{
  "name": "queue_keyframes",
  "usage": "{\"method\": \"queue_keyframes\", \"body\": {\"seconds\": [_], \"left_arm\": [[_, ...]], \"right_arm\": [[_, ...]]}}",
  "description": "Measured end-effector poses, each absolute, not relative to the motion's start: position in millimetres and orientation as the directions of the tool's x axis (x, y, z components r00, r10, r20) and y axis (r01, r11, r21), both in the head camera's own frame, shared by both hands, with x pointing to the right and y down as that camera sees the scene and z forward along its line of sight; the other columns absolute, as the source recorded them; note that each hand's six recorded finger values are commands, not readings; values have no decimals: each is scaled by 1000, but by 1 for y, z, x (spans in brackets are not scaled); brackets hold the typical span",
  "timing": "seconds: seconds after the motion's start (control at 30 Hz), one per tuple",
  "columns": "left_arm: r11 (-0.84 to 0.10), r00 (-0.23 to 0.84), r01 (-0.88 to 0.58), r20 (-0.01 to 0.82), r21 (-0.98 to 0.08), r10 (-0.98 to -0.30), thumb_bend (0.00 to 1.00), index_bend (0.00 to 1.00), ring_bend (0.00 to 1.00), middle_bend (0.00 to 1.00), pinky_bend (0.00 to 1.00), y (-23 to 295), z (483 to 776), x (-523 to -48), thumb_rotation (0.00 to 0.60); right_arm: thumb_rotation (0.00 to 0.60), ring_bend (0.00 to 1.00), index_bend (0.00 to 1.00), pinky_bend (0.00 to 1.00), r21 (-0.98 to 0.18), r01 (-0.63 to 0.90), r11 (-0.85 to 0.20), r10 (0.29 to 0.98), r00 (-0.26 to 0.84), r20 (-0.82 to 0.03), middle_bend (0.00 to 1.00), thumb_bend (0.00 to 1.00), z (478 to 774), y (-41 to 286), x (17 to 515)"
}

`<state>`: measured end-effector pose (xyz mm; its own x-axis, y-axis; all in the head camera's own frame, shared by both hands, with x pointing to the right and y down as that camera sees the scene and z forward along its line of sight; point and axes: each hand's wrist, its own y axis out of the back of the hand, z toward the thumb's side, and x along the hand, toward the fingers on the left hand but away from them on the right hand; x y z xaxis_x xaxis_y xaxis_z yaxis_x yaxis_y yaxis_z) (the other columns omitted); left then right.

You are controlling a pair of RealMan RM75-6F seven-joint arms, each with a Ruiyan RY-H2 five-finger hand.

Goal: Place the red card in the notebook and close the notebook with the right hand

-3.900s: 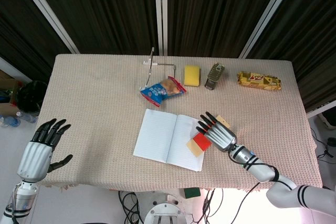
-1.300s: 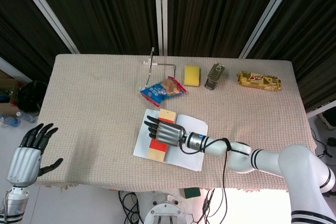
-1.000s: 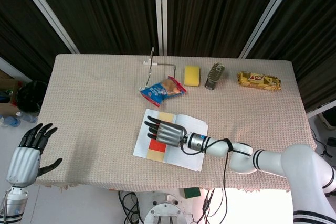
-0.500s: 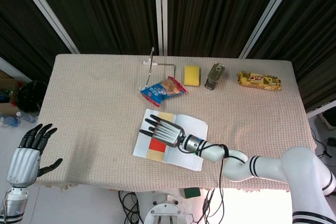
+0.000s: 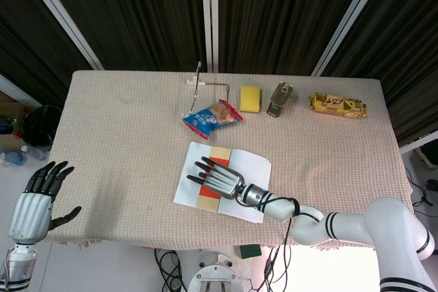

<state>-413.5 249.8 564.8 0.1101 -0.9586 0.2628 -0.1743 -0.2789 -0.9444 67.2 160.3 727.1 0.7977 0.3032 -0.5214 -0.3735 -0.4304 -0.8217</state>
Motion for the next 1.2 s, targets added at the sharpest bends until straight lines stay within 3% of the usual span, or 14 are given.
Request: {"method": "queue_keyframes", "body": {"seconds": [0.83, 1.2], "left_arm": [[-287, 126, -173, 268, -942, -955, 25, 175, 89, 131, 163, 244, 569, -409, 600], [-283, 123, -176, 264, -943, -957, 25, 175, 89, 131, 163, 245, 568, -412, 600]], "right_arm": [[600, 44, 0, 62, -838, -348, -419, 321, 807, -496, 279, 770, 720, 165, 86], [600, 44, 0, 62, -863, -256, -435, 368, 824, -430, 281, 769, 693, 164, 107]]}}
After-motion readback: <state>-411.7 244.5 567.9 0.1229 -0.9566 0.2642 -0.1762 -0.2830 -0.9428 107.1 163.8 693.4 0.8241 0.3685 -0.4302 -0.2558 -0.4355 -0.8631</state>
